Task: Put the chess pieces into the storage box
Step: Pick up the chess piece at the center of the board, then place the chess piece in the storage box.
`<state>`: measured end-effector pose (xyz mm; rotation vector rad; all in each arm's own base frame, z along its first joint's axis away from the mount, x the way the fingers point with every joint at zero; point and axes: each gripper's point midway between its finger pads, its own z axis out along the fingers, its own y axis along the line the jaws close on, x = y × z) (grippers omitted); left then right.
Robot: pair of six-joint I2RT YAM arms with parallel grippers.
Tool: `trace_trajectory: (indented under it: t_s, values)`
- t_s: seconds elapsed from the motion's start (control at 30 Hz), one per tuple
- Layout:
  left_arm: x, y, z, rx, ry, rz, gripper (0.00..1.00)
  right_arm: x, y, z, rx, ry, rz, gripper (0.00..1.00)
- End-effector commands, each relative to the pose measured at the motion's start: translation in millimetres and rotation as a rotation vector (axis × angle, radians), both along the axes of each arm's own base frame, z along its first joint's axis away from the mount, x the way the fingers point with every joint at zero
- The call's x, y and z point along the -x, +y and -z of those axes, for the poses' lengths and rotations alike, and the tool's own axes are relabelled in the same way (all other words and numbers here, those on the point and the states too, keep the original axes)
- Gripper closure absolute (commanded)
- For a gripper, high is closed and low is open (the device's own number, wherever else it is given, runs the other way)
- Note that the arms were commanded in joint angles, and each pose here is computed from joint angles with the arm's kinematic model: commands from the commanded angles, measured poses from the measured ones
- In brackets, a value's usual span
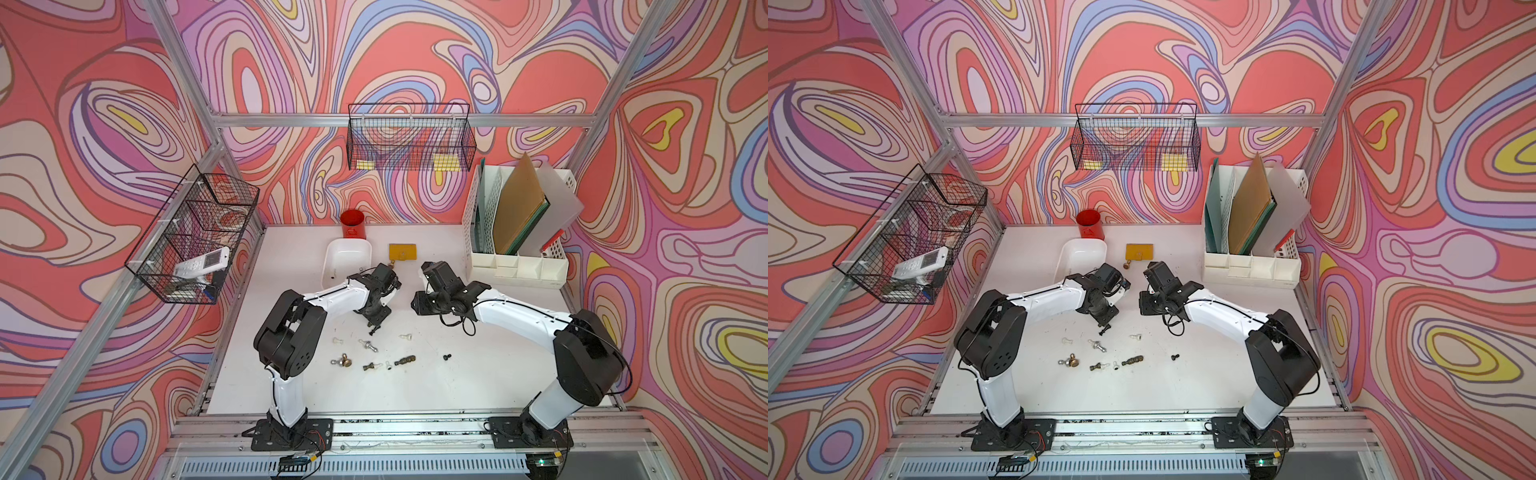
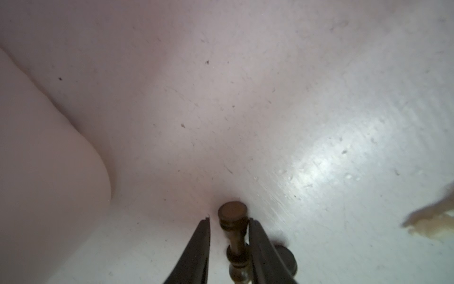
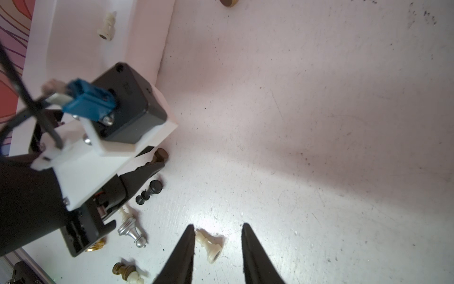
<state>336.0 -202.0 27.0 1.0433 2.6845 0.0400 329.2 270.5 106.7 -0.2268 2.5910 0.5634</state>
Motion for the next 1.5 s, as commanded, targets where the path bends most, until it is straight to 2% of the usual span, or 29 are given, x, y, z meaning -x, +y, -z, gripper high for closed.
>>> trace_trajectory:
  t_s: [0.0, 0.2, 0.4, 0.53, 0.7, 0.83, 0.9, 1.13, 1.37, 1.47]
  values:
    - [16.6, 10.4, 7.5, -0.037, 0.083, -0.033, 0.69, 0.3, -2.6, -5.8, -0.010, -0.017, -0.001, 0.66]
    - [20.4, 12.6, 16.7, -0.061, 0.121, -0.034, 0.72, 1.2, -0.7, -10.6, -0.024, -0.022, -0.007, 0.66]
    - [18.2, 4.1, 8.2, -0.020, 0.120, -0.022, 0.86, -3.5, -6.3, -21.8, -0.005, -0.058, 0.008, 0.66]
    - [11.4, -4.0, -23.5, 0.038, 0.062, -0.009, 0.89, -15.7, -11.4, -32.2, -0.007, -0.088, 0.034, 0.66]
    - [-4.4, -12.4, -87.9, 0.124, -0.062, 0.008, 0.89, -47.4, -22.5, -36.5, -0.020, -0.101, 0.088, 0.66]
    - [-25.6, -6.6, -133.5, 0.182, -0.149, -0.012, 0.89, -80.2, -23.8, -36.9, -0.034, -0.111, 0.113, 0.66]
    - [-43.1, 6.2, -140.9, 0.182, -0.174, -0.052, 0.89, -97.5, -19.5, -30.2, -0.029, -0.103, 0.114, 0.66]
    - [-111.4, 67.7, -108.2, 0.034, -0.177, -0.223, 0.89, -158.4, 6.9, -11.8, -0.005, -0.123, 0.106, 0.65]
    - [-146.8, 89.3, -76.9, 0.067, -0.146, -0.318, 0.80, -198.5, 30.0, 15.8, 0.008, -0.104, 0.092, 0.61]
    - [-153.2, 89.1, -74.0, 0.070, -0.149, -0.322, 0.69, -208.8, 34.9, 31.2, 0.024, -0.082, 0.090, 0.60]
